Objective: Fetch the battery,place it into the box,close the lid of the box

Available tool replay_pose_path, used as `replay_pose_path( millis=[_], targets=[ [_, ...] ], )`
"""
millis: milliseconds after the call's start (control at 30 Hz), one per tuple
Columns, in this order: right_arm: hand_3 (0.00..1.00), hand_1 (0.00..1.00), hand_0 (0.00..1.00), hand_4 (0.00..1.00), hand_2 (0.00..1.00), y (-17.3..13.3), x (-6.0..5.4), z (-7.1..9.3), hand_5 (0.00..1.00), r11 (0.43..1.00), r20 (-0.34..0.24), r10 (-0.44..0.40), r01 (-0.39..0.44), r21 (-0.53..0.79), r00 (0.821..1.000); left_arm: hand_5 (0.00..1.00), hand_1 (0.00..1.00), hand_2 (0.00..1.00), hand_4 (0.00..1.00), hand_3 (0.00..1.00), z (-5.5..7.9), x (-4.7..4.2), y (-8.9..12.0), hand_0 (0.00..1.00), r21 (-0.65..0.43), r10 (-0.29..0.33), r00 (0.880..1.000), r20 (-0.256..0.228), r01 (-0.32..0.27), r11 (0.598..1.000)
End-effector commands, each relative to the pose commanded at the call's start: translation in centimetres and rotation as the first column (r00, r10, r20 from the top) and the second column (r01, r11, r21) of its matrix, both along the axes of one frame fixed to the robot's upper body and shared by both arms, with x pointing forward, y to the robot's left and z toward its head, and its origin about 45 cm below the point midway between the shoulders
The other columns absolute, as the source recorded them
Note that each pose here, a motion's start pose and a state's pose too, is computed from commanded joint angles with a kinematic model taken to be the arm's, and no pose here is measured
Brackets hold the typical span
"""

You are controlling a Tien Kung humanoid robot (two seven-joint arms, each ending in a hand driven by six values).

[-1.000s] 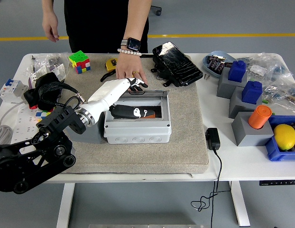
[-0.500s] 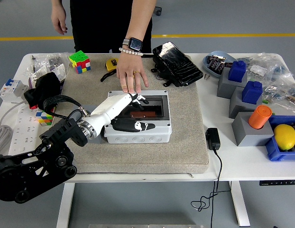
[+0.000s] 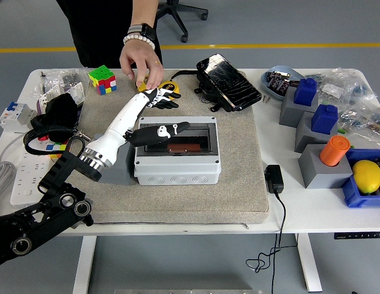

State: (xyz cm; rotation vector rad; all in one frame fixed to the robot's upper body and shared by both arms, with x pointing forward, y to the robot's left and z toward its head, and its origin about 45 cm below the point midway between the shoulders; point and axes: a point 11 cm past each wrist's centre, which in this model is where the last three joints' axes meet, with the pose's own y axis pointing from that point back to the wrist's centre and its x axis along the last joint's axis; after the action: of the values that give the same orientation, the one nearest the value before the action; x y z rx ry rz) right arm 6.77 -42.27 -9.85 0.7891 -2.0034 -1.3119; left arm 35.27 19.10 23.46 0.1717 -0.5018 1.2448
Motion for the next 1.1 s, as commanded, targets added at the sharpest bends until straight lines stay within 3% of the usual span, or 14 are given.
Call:
replay_pose_path(
  millis=[167,467,733,1100],
  targets=[
    [0.545,0.643,0.582,0.872,0.655,0.1,-0.1,-0.1,0.408,1.0,-0.002,-0.001,0.001,0.004,1.0,0.618,0.668,0.655,0.998,0.71,-0.2,0.45,2.9,0.649,-0.231,0.094,0.995,-0.033,-0.099,0.968],
    [0.545,0.643,0.583,0.872,0.655,0.4,0.3,-0.1,0.408,1.0,0.003,0.001,-0.001,0.01,1.0,0.606,0.651,0.647,0.998,0.696,-1.1,1.77,9.2,0.626,-0.483,0.256,0.953,-0.164,-0.304,0.821],
    [0.544,0.643,0.581,0.871,0.654,0.1,1.0,0.1,0.409,1.0,0.014,0.005,-0.005,0.005,1.0,0.612,0.641,0.641,0.998,0.687,-0.7,1.6,12.7,0.616,-0.513,0.337,0.926,-0.169,-0.375,0.772],
    [0.544,0.644,0.585,0.871,0.655,0.1,1.3,0.2,0.409,1.0,0.014,0.015,-0.016,0.004,1.0,0.578,0.639,0.645,0.98,0.664,-0.2,1.51,14.3,0.621,-0.516,0.373,0.914,-0.162,-0.401,0.757]
  ],
)
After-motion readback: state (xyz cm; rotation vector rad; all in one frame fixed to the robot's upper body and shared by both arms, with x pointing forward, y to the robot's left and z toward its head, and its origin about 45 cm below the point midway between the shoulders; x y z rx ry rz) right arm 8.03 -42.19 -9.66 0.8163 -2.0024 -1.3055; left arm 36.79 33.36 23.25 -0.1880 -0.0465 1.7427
